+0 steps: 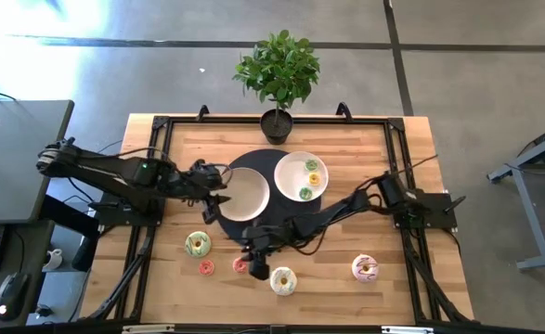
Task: Pick & Place donuts
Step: Put the small right pink donut on the right white plate
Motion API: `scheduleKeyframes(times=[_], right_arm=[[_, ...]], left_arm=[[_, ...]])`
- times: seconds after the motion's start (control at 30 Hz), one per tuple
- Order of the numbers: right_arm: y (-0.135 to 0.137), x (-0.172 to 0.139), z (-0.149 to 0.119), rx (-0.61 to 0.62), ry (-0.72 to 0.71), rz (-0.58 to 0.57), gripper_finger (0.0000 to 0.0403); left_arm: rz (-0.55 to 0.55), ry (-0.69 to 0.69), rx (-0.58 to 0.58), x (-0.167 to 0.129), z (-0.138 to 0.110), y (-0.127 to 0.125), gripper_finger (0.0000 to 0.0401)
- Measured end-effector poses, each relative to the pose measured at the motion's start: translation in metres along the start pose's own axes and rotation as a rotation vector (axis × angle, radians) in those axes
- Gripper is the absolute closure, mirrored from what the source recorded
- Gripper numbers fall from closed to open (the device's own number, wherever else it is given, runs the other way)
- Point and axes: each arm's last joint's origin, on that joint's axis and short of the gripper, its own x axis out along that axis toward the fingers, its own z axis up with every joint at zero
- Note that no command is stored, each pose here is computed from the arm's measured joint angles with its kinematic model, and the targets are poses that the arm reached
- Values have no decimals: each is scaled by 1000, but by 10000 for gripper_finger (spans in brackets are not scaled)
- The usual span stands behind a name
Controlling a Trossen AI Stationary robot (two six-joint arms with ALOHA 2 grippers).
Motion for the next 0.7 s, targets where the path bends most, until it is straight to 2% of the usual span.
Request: scheduleKeyframes(times=[0.2,0.37,0.47,0.6,0.7], right_arm=[[-11,24,-11,47,65,16,276],[-13,30,-17,41,79,15,285],[-13,30,-17,36,81,14,315],[-12,23,-9,16,74,33,381],[-9,11,4,2,74,74,388]], left_arm=[[-8,-44,12,-17,-1,7,222],[-6,-43,13,-24,-3,11,222],[4,-43,16,-24,-3,12,222],[14,-40,19,-24,-4,13,222],[15,-38,20,-24,-4,13,222]])
